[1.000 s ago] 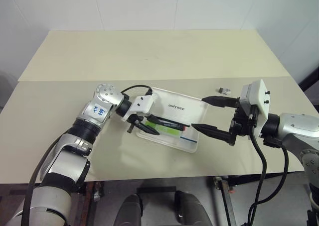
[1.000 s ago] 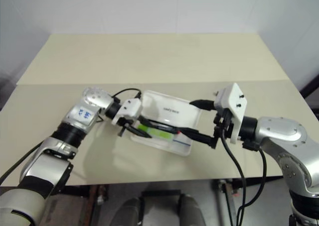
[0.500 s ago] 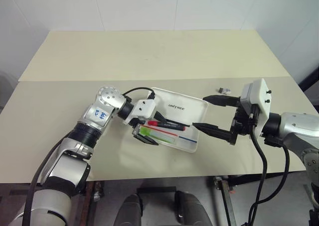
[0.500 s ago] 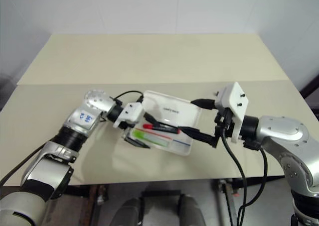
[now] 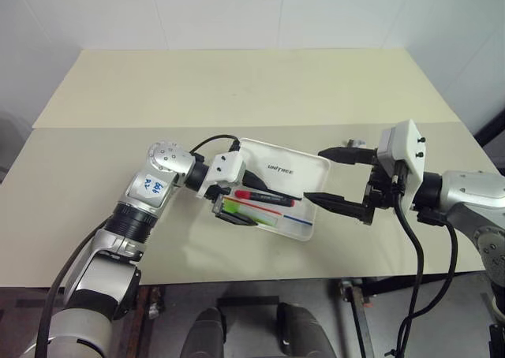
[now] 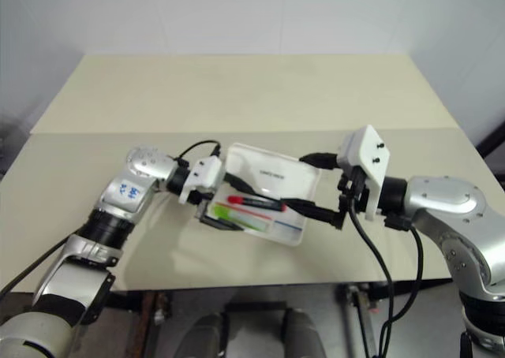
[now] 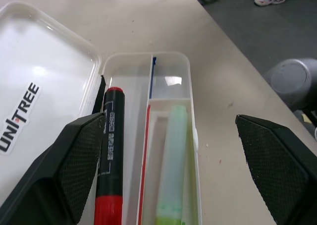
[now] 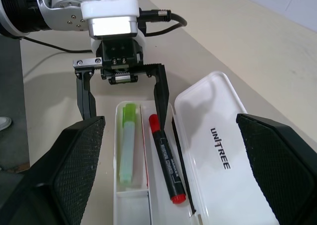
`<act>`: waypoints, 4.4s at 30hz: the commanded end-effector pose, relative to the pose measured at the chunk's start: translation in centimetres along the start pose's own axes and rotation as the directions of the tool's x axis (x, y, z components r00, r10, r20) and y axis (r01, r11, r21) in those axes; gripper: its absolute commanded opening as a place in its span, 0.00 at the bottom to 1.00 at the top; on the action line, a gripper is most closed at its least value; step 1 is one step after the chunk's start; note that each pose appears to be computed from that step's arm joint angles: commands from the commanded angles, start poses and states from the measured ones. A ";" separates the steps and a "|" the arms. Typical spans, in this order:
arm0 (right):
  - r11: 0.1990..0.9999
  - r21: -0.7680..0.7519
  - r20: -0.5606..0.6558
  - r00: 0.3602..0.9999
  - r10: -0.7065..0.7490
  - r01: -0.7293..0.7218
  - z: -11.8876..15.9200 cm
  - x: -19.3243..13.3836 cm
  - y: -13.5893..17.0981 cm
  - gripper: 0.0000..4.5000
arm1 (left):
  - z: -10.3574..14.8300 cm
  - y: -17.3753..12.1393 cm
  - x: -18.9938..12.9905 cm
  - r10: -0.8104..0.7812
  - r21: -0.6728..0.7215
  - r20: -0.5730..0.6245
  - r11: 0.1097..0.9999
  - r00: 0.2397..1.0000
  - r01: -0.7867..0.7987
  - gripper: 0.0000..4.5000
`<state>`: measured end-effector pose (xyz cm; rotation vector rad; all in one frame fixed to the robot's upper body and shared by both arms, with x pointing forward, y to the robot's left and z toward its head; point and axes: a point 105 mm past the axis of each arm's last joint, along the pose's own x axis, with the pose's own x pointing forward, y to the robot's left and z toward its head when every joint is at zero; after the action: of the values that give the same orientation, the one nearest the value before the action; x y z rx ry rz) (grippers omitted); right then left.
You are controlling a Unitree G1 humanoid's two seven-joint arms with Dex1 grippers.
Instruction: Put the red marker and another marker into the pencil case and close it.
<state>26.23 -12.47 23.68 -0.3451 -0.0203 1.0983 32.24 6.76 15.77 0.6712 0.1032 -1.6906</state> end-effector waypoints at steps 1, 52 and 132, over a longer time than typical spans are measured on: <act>0.999 -0.046 0.013 1.000 0.003 -0.002 0.9 -0.2 -0.1 1.00 | -1.4 0.6 0.6 0.047 0.006 -0.043 0.999 0.998 -0.047 0.99; 0.910 -0.243 -0.189 0.904 -0.384 0.336 -3.0 -2.1 -12.4 1.00 | 6.4 1.4 -4.2 0.397 -0.056 0.359 0.912 0.845 -0.405 0.99; 0.456 0.318 -0.442 0.555 -0.704 0.831 -14.5 3.1 -19.6 1.00 | 8.6 8.2 -8.9 0.539 -0.100 0.352 0.835 0.766 -0.541 0.99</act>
<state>47.16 -20.92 14.59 0.0138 0.3397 0.1247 37.78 8.60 28.31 0.3224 -0.2879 -1.2270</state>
